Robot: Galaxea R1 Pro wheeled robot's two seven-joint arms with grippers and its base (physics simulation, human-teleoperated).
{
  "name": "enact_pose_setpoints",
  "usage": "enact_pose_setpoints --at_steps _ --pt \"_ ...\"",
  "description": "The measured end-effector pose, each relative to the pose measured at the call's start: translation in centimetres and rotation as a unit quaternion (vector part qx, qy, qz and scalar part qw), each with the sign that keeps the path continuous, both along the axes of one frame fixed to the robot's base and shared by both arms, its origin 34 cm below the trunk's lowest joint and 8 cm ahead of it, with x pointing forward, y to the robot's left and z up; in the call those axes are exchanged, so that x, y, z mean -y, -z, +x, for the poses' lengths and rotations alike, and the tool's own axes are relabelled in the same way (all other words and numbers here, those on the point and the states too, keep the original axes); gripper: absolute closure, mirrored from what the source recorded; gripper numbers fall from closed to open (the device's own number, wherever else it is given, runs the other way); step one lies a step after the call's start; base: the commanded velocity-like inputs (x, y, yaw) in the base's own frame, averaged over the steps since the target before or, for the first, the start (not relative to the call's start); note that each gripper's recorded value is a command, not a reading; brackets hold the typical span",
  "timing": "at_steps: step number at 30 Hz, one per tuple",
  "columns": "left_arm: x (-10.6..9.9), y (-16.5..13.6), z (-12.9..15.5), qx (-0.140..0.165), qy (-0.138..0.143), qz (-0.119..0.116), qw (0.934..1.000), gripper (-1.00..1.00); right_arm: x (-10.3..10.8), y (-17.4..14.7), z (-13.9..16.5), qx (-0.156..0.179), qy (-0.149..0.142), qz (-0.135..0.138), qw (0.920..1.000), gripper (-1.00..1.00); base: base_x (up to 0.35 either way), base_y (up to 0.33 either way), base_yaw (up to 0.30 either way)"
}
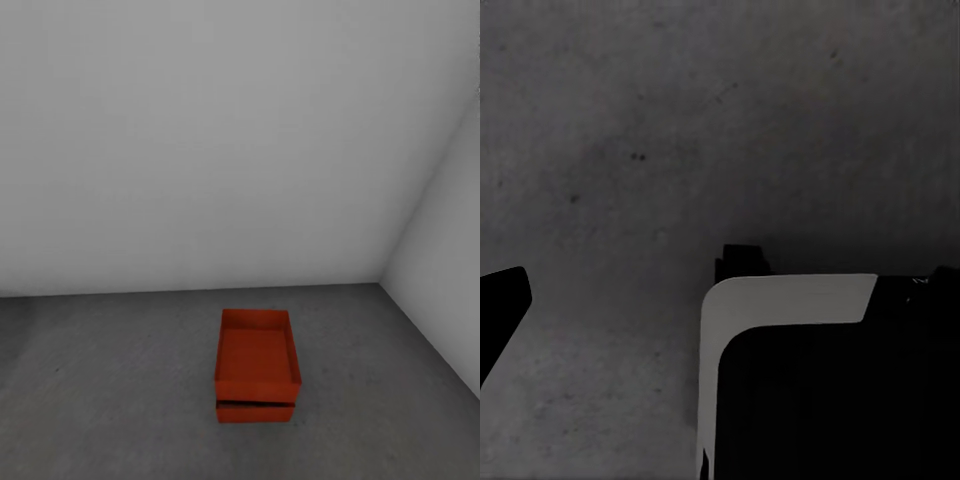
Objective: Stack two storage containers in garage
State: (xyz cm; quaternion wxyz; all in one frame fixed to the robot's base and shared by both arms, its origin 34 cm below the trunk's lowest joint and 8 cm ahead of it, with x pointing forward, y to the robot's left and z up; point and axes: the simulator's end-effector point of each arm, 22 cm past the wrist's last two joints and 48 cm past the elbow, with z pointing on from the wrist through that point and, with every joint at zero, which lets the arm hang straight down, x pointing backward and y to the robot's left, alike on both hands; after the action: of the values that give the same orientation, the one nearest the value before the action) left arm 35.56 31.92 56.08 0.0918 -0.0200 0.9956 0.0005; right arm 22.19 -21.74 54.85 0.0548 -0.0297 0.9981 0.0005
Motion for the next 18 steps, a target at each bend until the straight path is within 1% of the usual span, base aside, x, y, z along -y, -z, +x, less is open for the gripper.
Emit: enact_pose_setpoints --at_steps 18 --pt "0.0 -0.6 1.0 0.014 -0.001 0.0 0.9999 -1.0 0.0 -0.3 1.1 0.014 0.0 0.0 0.9999 -1.0 0.0 0.0 0.0"
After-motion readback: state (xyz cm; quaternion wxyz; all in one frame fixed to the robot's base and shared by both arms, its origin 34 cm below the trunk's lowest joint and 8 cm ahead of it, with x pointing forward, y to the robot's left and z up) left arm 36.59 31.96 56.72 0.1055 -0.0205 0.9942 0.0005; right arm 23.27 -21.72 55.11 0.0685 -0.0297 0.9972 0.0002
